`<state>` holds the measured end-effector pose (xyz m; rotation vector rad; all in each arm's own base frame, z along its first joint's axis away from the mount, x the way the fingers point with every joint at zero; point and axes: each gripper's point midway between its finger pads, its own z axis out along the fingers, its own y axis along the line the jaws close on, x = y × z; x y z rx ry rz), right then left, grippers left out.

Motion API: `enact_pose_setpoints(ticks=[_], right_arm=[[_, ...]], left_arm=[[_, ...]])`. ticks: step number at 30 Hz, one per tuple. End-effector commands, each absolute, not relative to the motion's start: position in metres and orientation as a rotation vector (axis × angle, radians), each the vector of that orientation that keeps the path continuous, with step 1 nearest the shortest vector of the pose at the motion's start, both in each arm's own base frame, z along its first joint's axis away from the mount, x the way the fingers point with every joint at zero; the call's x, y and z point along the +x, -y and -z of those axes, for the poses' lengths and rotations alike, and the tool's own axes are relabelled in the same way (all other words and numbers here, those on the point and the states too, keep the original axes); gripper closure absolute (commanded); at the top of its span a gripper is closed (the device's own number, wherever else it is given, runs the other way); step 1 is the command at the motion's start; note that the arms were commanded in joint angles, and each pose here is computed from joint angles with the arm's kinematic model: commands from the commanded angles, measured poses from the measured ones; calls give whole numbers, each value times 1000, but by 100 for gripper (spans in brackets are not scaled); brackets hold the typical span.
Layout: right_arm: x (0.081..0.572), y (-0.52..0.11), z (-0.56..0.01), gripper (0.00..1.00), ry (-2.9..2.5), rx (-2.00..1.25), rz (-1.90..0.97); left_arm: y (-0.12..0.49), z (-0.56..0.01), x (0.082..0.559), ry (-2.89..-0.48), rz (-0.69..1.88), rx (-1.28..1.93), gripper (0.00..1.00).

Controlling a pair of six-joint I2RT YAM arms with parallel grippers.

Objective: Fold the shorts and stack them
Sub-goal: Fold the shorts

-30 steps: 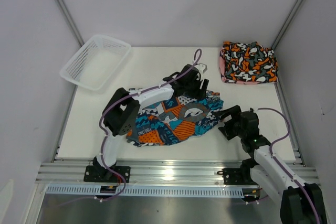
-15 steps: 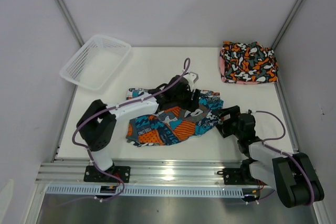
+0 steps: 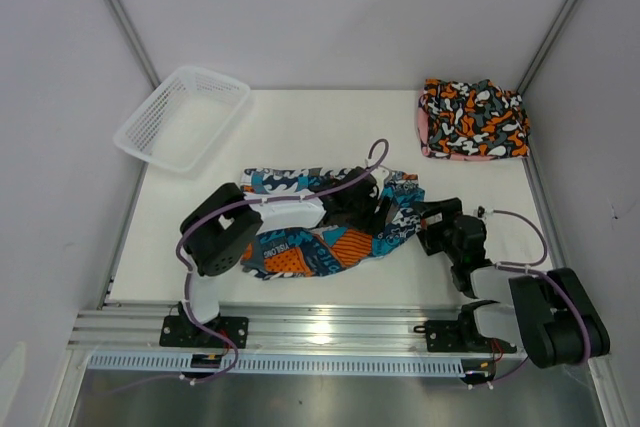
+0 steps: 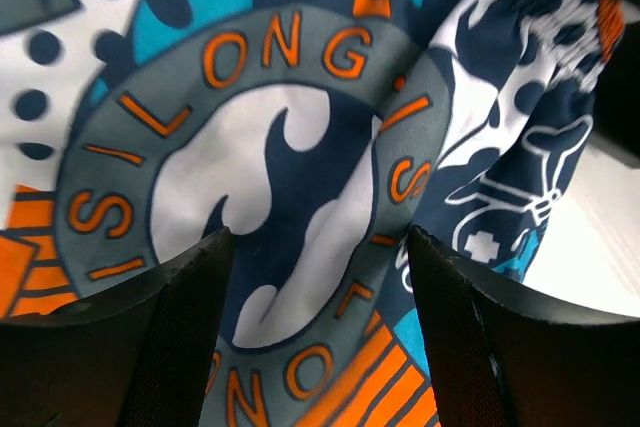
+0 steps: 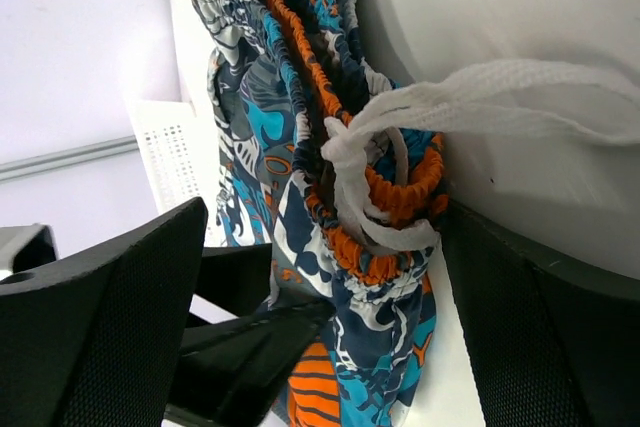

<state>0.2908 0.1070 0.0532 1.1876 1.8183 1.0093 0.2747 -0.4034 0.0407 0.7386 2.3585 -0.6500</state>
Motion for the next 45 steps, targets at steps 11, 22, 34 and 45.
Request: enact_pose_setpoints(ticks=[11, 22, 34, 45], right_arm=[[307, -93, -46, 56, -1816, 1158, -867], [319, -94, -69, 75, -1852, 995, -767], [319, -103, -86, 100, -1992, 796, -550], [301, -118, -93, 100, -2133, 767, -539]], left_arm=[[410, -31, 275, -2358, 603, 781, 28], [409, -37, 269, -2349, 597, 796, 28], [417, -122, 247, -1994, 655, 859, 23], [460, -101, 236, -1909, 644, 935, 16]])
